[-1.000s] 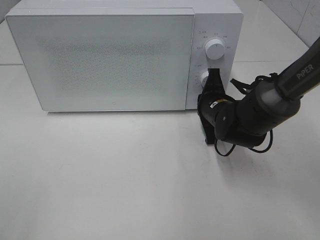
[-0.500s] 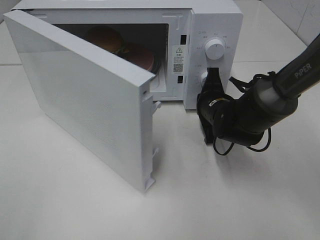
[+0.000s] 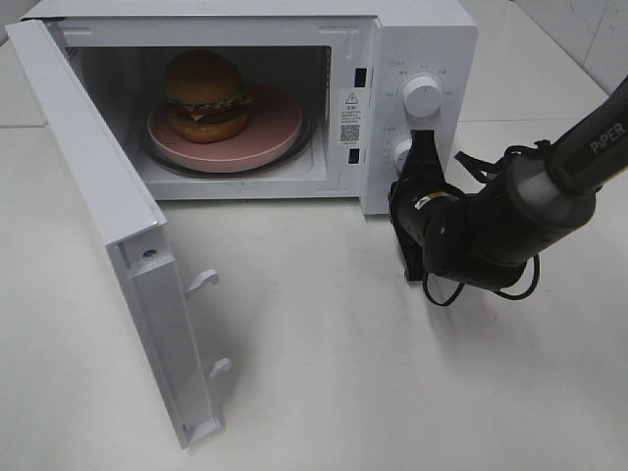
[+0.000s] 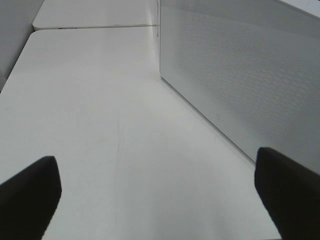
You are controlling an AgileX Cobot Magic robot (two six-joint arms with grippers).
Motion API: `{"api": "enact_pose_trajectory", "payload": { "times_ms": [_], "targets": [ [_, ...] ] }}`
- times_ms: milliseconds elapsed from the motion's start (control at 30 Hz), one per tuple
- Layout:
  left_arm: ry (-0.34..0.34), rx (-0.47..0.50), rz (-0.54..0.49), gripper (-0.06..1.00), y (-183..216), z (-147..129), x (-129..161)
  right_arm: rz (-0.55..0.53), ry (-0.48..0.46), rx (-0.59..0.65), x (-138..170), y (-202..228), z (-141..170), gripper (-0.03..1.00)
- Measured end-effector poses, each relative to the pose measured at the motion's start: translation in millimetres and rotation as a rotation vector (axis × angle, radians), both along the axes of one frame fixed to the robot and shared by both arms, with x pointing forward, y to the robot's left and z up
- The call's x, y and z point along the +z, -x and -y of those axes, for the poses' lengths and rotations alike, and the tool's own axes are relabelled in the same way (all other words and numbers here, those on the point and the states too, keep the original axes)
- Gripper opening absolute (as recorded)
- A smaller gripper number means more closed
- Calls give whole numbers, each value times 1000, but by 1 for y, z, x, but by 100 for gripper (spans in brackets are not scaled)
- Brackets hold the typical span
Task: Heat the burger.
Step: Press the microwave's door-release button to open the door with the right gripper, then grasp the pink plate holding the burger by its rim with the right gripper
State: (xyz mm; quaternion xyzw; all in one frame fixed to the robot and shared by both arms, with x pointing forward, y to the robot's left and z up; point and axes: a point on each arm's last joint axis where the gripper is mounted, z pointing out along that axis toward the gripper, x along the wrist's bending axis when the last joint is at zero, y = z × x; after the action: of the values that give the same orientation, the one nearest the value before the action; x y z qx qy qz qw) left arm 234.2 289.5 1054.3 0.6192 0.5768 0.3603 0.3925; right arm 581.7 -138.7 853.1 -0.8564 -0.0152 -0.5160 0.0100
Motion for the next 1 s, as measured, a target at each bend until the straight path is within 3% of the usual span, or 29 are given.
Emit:
{"api": "enact_pose_trajectory", "payload": {
  "times_ms": [300,667,867,1000],
  "targets": [
    [0,0,0,99,0,0,0,-7,6,27,11,12,1,2],
    [0,0,0,99,0,0,0,-118,75,77,13,39,11,2],
    [0,0,0,99,0,0,0,-138,157,173,31,52,15,2],
    [0,0,0,99,0,0,0,-175,245,309,44,59,12,2]
  ]
}}
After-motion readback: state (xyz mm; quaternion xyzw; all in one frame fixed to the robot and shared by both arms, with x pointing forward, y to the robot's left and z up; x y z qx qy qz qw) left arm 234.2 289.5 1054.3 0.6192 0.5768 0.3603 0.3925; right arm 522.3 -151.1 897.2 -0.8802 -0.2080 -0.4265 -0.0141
